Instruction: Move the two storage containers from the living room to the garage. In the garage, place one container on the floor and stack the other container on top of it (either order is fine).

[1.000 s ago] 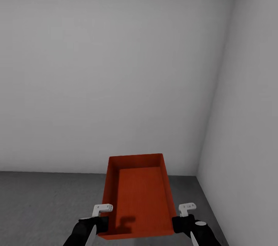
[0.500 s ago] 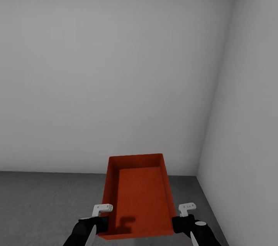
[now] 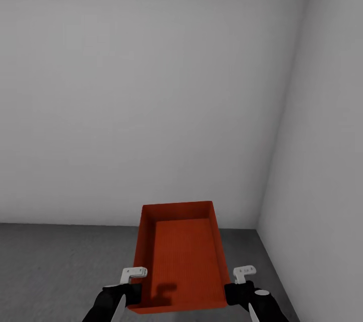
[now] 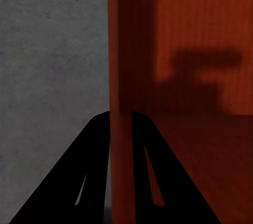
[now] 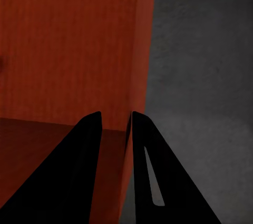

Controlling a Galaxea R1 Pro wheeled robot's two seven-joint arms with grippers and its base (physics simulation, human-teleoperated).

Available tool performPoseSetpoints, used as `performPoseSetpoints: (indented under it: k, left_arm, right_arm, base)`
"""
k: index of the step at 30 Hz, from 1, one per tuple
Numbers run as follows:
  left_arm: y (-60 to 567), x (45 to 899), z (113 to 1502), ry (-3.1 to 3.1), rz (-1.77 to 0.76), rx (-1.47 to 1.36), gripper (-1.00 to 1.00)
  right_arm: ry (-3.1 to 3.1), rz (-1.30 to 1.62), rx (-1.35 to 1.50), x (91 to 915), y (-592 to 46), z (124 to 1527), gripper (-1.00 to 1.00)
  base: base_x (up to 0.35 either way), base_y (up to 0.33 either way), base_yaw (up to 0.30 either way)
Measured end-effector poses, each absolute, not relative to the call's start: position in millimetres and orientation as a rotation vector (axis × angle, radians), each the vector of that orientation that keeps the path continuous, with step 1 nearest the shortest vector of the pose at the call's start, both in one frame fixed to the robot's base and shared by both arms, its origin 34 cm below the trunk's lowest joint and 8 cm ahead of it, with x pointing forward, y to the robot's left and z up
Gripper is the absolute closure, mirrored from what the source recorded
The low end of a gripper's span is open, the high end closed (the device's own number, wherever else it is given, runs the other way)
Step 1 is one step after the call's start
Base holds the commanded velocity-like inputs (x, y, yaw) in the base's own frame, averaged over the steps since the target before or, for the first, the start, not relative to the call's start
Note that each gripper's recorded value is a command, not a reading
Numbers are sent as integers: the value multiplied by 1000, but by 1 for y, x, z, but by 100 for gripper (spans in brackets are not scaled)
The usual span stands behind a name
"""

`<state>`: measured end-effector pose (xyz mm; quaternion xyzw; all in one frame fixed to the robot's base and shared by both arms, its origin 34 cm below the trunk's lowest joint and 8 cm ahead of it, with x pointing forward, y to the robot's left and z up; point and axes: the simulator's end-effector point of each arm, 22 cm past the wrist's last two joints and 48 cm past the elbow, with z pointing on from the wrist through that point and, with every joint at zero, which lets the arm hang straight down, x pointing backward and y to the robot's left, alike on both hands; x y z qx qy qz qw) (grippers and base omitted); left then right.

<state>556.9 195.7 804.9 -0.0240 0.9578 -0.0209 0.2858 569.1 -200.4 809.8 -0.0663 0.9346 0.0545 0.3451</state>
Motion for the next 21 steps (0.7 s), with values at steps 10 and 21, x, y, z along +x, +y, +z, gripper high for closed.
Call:
performPoseSetpoints:
  k: [10,21]
  left_arm:
    - [196,558,790,2575,-56,-65,100]
    - [196,558,773,2593,-55,-65,100]
  right_arm:
    - [2442,143,-172,570,-200,795,100]
    - [2459,145,-171,570,-200,777,100]
  base:
    - [0,0,0]
    - [0,0,0]
